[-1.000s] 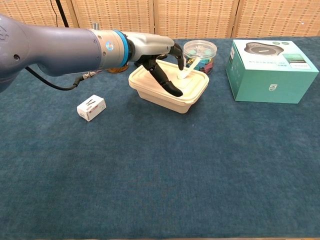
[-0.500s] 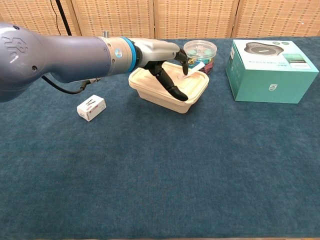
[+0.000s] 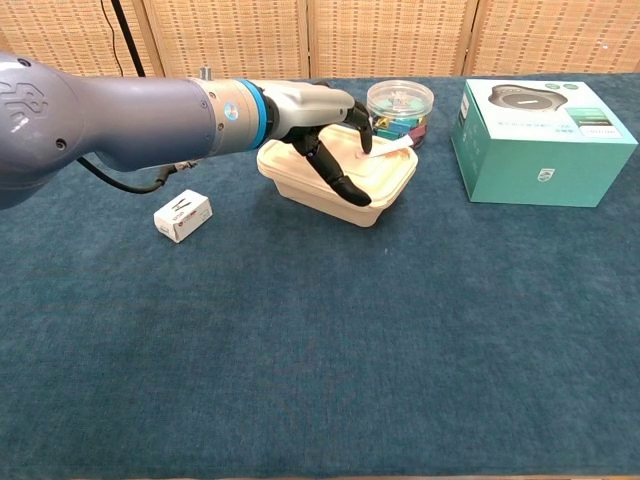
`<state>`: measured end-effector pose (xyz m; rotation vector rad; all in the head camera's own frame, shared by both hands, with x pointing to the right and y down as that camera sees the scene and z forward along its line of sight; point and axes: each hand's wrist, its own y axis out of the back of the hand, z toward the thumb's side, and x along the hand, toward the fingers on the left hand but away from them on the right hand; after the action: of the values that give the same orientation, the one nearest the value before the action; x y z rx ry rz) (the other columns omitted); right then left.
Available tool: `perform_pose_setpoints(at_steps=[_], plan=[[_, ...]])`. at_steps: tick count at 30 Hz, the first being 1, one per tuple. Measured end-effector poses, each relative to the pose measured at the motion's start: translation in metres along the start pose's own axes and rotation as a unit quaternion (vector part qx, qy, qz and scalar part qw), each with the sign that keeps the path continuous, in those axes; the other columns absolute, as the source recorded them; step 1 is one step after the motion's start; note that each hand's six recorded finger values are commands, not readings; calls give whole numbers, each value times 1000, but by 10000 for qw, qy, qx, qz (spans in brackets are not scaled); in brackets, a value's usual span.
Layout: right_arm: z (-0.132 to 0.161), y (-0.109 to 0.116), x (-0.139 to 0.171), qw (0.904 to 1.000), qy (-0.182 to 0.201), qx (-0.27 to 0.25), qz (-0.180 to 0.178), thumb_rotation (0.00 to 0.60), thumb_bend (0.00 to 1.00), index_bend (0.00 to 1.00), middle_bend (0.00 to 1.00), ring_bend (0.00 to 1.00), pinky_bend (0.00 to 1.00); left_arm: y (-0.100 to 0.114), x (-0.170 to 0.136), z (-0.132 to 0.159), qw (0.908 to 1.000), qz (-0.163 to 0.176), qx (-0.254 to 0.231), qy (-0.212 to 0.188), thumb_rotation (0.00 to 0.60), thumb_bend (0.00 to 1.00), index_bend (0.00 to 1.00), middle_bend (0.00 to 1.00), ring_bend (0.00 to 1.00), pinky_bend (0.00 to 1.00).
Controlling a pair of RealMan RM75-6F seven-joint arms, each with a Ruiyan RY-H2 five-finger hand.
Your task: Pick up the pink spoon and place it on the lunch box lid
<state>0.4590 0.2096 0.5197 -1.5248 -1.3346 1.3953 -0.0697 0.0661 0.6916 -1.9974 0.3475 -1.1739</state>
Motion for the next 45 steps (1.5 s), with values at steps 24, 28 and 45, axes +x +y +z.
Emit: perform_pose_setpoints(at_steps=[24,28,45], plan=[[1,3,2,10000,3,-64,11,600,0,83,0,0,0,-2,-8,-4,10000,-70,-2,-46,289,0,250,0,0,0],[1,2,2,10000,12,-77,23,600,0,82,0,0,0,-5,-11,-4,9999,-121,18,-47,289,0,250,0,0,0],[2,3,2,9999,24,-99,39,600,0,83,0,0,0,0,-11,-13,9999,-73,4,70,287,0,250,0,0,0]])
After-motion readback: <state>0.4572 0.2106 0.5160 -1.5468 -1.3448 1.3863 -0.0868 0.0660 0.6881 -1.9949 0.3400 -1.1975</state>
